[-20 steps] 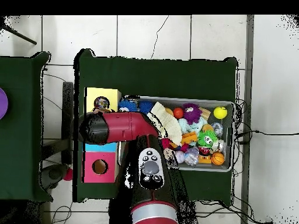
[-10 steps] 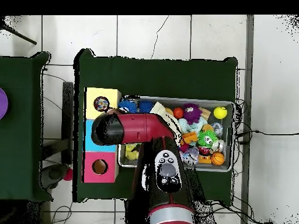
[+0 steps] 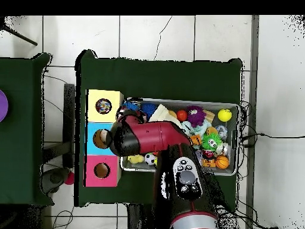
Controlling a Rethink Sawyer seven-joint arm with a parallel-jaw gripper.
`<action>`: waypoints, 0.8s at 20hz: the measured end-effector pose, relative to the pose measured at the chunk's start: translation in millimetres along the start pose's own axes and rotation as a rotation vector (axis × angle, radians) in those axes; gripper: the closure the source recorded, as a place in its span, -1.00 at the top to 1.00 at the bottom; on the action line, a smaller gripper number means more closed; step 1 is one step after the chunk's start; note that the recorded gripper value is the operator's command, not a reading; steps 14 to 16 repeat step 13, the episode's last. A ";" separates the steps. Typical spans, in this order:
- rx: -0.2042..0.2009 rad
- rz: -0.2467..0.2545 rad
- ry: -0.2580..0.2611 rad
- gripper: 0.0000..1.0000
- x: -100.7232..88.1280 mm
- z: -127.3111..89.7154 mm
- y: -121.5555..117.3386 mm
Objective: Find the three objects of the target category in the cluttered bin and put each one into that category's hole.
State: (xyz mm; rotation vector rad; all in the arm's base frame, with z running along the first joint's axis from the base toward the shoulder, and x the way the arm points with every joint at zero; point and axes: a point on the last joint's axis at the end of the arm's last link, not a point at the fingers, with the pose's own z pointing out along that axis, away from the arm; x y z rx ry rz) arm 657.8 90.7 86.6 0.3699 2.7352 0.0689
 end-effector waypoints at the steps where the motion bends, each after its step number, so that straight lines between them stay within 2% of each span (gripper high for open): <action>1: 0.002 -0.002 -0.001 1.00 -0.3 -0.8 -1.7; 6: 0.006 -0.034 -0.022 1.00 -4.3 -9.5 -1.9; 10: 0.002 -0.070 -0.035 1.00 -2.6 -15.0 8.4; 16: -0.002 -0.082 -0.040 1.00 -2.1 -17.5 13.8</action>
